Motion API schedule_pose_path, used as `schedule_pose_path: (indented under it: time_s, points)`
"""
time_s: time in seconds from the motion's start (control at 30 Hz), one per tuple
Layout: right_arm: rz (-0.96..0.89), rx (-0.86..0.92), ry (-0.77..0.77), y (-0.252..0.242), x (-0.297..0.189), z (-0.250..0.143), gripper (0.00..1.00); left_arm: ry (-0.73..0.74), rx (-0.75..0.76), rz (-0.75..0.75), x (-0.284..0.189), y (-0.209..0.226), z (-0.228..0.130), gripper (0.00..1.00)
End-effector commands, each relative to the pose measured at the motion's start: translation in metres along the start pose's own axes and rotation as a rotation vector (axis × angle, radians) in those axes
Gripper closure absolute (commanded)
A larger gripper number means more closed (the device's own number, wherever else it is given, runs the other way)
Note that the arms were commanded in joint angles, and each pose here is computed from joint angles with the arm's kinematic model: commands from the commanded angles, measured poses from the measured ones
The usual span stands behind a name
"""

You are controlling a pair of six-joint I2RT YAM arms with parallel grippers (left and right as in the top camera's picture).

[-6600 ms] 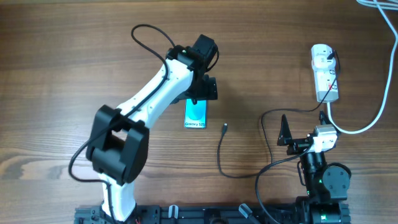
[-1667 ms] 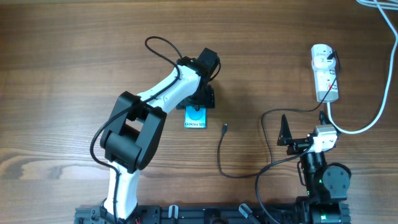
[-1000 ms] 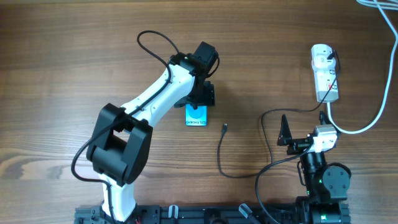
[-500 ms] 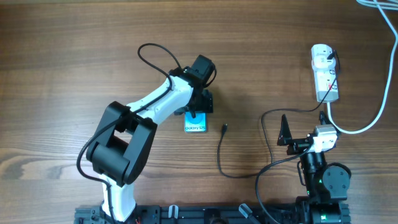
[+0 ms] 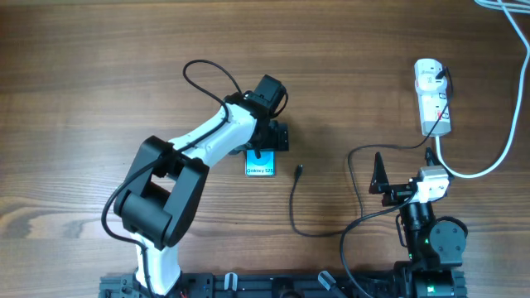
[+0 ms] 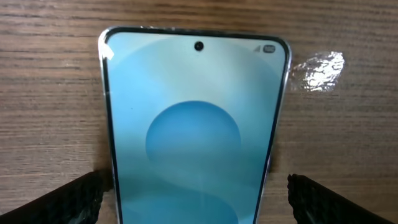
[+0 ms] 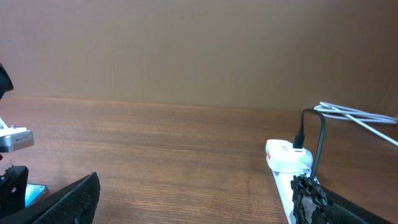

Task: Plug charger to phone and switch on socket
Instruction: 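Lift the phone upright with the left gripper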

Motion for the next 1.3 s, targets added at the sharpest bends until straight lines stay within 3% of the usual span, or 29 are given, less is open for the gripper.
schedule_pose_path:
  time_s: [0.0,0.43,0.57,0.8,1.03,1.27]
  points:
    - [-0.011,-0.011,-0.013,-0.001,-0.001,0.002,0.0,0.002,0.031,0.035,0.001,-0.004,-0.012,0.0]
    - [-0.011,-0.011,-0.013,-0.001,-0.001,0.002,0.0,0.067,0.02,0.114,0.027,0.003,-0.024,0.0]
    - [-0.011,-0.011,-0.013,-0.001,-0.001,0.002,0.0,0.068,0.008,0.131,0.026,0.01,-0.023,0.11]
    - [-0.011,-0.012,-0.013,-0.001,-0.001,0.002,0.0,0.067,0.008,0.131,0.026,0.01,-0.023,0.12]
    - [-0.011,-0.011,-0.013,-0.001,-0.001,0.002,0.0,0.067,0.008,0.131,0.026,0.01,-0.022,0.23]
    - [-0.011,-0.011,-0.013,-0.001,-0.001,0.002,0.0,0.072,0.009,0.132,0.025,0.01,-0.023,0.25]
Point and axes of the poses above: each gripper's point midway between its finger pads, its own x axis out along the fingers, its own y axis along the line the jaws close on, z = x × y, the point moved 4 cm from there along -x, back along the fingers, and after that the axes turned 10 degrees about x, right-handed, at the moved point
